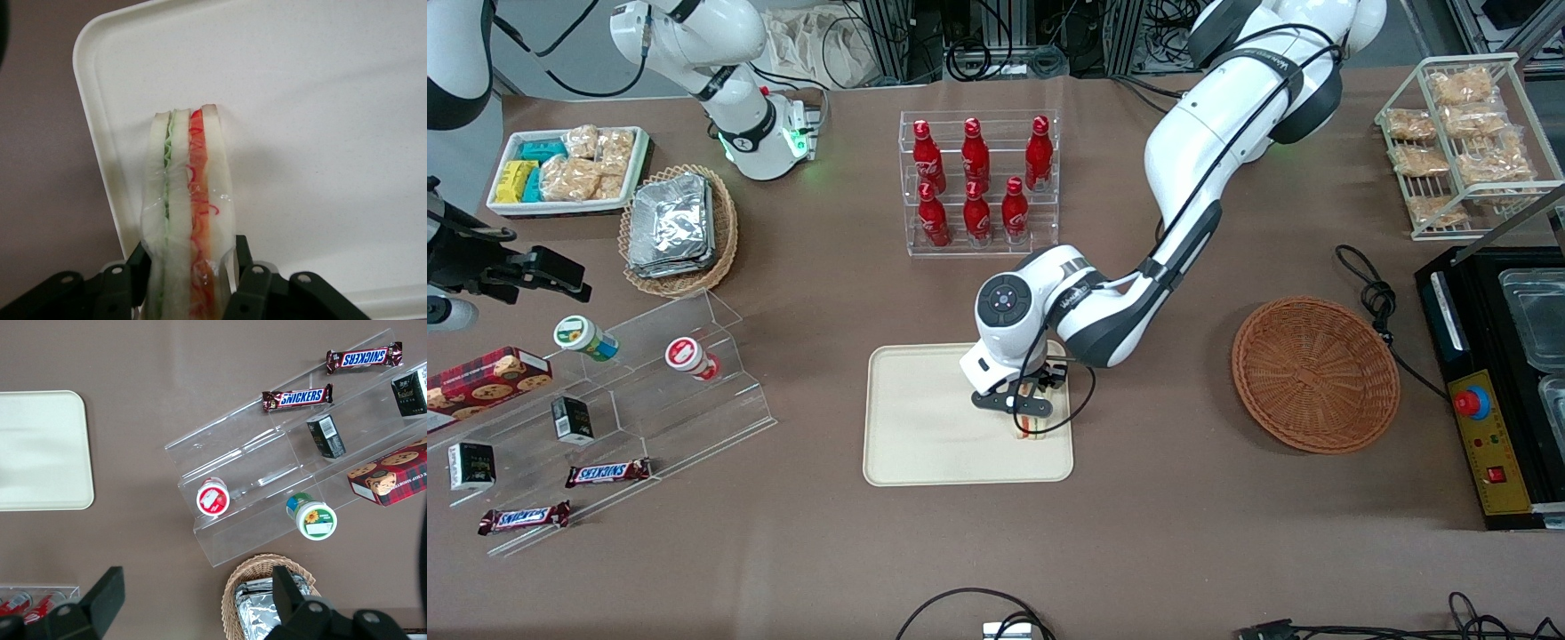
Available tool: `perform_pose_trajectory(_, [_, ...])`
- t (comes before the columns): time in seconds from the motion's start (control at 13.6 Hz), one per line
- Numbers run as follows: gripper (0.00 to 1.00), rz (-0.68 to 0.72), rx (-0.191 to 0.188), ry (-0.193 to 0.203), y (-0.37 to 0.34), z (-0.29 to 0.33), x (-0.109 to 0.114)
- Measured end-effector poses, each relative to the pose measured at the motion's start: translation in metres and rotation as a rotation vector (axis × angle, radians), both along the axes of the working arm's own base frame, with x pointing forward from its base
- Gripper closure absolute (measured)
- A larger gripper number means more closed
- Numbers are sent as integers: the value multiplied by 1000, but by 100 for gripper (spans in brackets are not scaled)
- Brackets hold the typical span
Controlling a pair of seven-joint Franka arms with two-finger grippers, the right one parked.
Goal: Place sandwich from basket to tray
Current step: 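Lower the sandwich onto the tray with the left gripper, then open the left gripper and release the sandwich on the tray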
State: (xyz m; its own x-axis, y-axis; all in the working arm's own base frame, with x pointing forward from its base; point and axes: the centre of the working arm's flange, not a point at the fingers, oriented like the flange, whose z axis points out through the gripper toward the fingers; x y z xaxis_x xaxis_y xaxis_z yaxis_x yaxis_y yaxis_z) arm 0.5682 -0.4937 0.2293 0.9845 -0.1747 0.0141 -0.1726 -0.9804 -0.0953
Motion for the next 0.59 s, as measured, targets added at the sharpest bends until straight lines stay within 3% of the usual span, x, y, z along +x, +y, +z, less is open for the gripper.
perform_pose_trajectory(0.37, [1,68,-6,-13,1,3,4])
perform_pose_trajectory(0.59, [0,102,-17,-32,8,14,16])
